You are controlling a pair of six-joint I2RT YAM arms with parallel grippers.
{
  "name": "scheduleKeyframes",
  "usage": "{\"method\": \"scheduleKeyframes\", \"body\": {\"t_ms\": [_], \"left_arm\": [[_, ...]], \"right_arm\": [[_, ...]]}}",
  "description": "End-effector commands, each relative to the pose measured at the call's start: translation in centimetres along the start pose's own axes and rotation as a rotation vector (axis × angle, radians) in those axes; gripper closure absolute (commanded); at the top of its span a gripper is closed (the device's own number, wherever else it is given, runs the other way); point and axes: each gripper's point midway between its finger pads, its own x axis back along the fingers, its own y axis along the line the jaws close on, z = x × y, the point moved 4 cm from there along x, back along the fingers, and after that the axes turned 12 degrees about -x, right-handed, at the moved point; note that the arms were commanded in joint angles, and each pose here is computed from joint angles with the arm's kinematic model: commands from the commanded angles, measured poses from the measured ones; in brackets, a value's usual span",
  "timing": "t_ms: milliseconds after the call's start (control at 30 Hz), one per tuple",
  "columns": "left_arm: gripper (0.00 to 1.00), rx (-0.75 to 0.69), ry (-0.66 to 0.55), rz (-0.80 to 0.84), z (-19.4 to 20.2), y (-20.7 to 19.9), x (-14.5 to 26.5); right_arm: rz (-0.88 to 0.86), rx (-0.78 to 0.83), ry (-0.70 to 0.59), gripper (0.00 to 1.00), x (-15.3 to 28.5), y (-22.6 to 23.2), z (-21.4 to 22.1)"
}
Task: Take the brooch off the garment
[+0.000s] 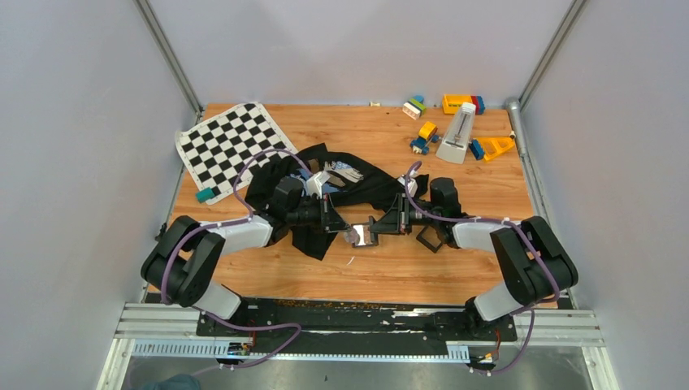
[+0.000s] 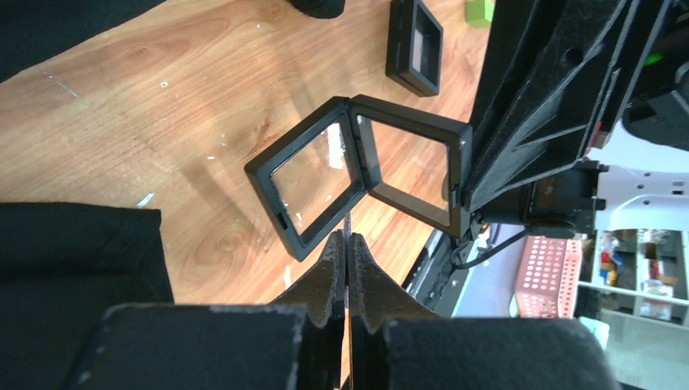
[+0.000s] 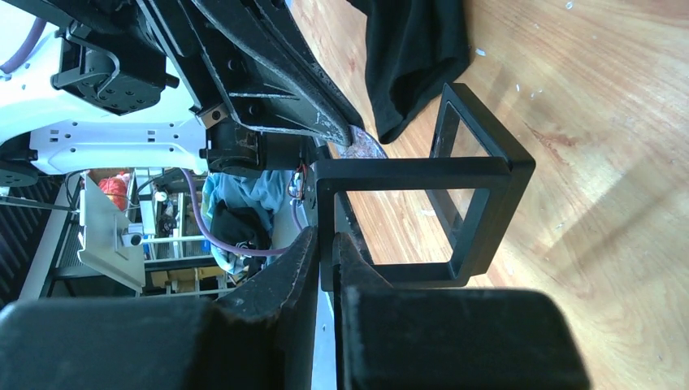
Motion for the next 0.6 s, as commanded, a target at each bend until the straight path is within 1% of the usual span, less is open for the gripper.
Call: {"method": "scheduleKeyframes", "body": {"t_ms": [0,133,567], "left_arm": [[1.0,-0.028,-0.088,0.107,-1.4,-1.8,-1.1],[1.0,-0.02,-0.082,0.121,-1.0,-1.4,-2.3],[1.0,0.013,-0.047,0.074,0.1,0.9,-4.9]], "right_arm": [[-0.02,0.043,-0.015,1.0,-0.2,-0.3,-0.5],[-0.024,0.025,-0.004,1.0,-0.5,-0.9,-0.4],[-0.018,0.009,0.008,1.0,-0.7,-1.6,-0.4]]}}
